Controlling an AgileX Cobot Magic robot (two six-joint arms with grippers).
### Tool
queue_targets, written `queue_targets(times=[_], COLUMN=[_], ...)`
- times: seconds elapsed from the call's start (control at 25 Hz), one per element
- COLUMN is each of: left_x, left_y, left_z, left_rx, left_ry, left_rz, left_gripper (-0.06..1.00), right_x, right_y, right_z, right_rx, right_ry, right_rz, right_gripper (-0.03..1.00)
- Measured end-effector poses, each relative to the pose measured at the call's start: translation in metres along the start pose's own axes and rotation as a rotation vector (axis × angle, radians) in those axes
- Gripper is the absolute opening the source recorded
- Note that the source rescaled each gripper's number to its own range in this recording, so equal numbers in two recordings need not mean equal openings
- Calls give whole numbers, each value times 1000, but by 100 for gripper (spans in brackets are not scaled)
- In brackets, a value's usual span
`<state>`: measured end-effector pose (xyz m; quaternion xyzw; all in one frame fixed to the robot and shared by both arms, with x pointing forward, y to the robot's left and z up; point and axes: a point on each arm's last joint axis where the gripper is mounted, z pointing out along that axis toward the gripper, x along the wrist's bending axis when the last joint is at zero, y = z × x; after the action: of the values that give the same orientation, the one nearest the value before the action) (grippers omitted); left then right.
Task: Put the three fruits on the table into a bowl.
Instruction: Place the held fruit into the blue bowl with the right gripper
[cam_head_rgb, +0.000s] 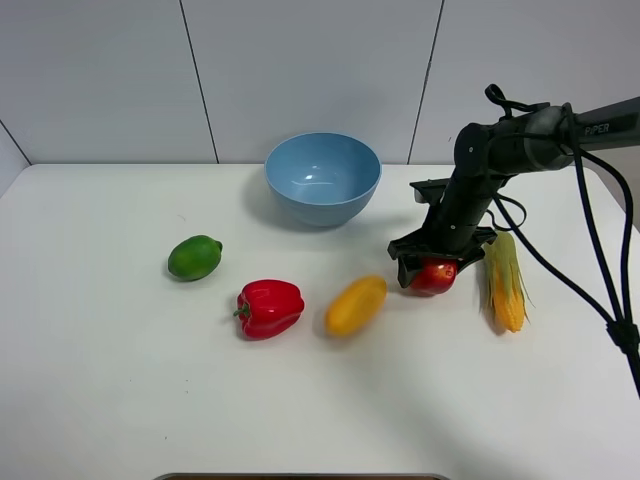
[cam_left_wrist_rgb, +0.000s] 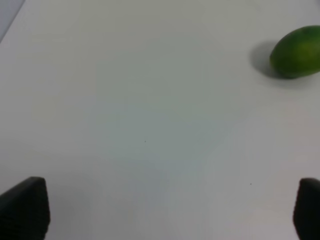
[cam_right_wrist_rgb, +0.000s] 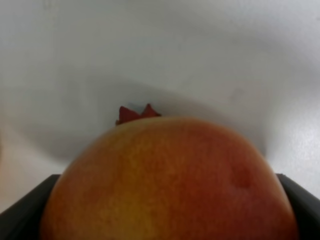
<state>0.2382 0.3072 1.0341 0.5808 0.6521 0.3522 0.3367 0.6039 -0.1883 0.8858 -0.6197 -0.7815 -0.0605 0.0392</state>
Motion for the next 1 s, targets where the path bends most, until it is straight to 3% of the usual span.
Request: queue_targets(times=[0.36, 1.0], left_x=[0, 0], left_y=[0, 0], left_z=[0, 0], left_rx=[0, 0], left_ry=[0, 0], left_rz=[0, 0], left_gripper=[100, 100], right_x=[1, 19], right_y=[2, -2], right_z=[-6, -120], right_rx=[-30, -327], right_ry=[0, 43], right_rz=[-2, -13], right_gripper=[35, 35])
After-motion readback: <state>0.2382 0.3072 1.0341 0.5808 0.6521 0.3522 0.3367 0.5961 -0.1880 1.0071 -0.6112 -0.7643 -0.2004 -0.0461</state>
